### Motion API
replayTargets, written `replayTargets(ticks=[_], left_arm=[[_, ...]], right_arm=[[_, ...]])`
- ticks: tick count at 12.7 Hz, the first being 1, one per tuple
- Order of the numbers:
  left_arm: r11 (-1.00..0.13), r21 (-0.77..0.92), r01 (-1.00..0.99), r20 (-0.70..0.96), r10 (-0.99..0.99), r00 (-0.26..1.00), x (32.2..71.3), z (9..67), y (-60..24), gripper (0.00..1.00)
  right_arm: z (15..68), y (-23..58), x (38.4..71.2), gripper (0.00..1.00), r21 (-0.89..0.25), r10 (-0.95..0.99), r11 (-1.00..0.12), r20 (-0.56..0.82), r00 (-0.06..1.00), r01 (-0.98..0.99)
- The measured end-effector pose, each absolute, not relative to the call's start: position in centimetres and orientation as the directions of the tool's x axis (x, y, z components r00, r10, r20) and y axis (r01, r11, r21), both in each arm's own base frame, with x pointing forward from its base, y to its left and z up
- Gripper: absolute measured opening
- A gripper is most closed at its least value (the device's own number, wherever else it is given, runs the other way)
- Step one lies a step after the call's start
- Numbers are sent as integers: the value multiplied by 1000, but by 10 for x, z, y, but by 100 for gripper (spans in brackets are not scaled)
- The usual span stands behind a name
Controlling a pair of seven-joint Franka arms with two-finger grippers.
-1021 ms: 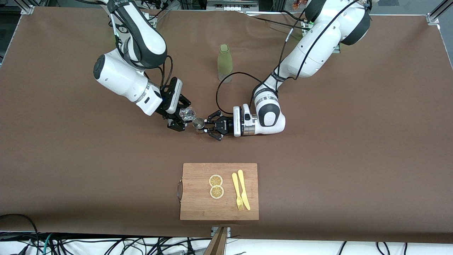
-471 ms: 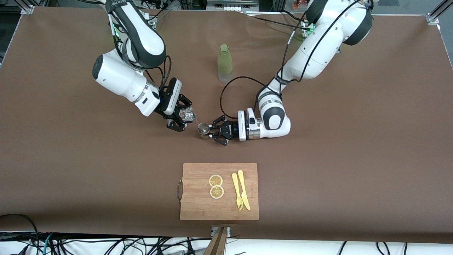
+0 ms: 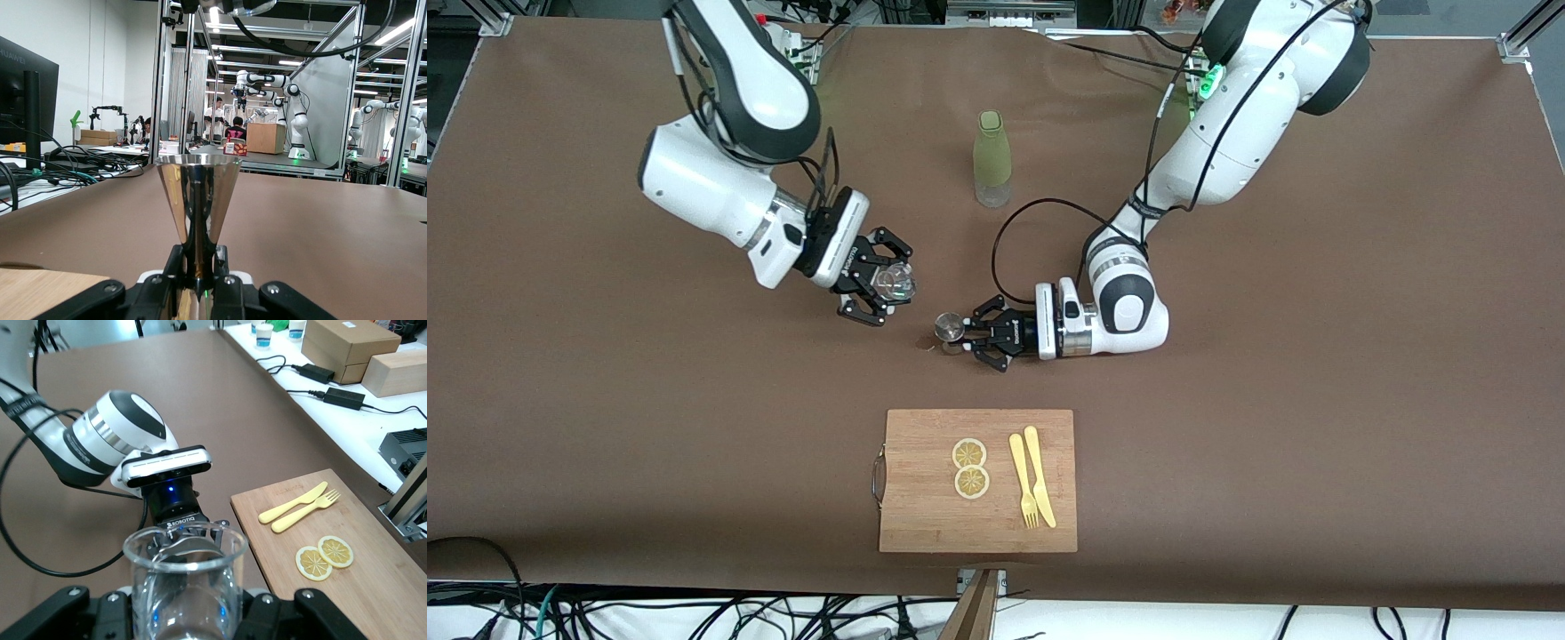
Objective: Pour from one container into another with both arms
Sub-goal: 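Move the beaker back with the right gripper while the left gripper withdraws the jigger, then lower the jigger with the left gripper while the right gripper lowers the beaker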
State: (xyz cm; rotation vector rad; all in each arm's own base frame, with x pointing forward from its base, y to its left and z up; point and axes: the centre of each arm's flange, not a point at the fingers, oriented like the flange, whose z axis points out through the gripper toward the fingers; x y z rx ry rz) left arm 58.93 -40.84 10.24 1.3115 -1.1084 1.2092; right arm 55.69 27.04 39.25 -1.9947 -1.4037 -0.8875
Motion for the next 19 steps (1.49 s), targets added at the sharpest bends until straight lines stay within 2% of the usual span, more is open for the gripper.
replayTargets(ticks=[3,9,13,19], left_arm=[[-63,58,-996,998,-31,60,597,99,-389,21],[-7,15,-1000,996,-89,16,612,107,-302,21],[29,-23,-999,999,-29,-24,611,98,-203,21],[172,-31,-985,997,-67,-43,597,104,-26,21]], right_arm=[[387,216,574,20,-126,533,-300,800,275,946],[329,76,593,20,-124,498,-207,840,214,970],[260,10,582,20,-110,456,-122,876,154,986],[151,-51,543,21,-118,356,-60,925,131,991]])
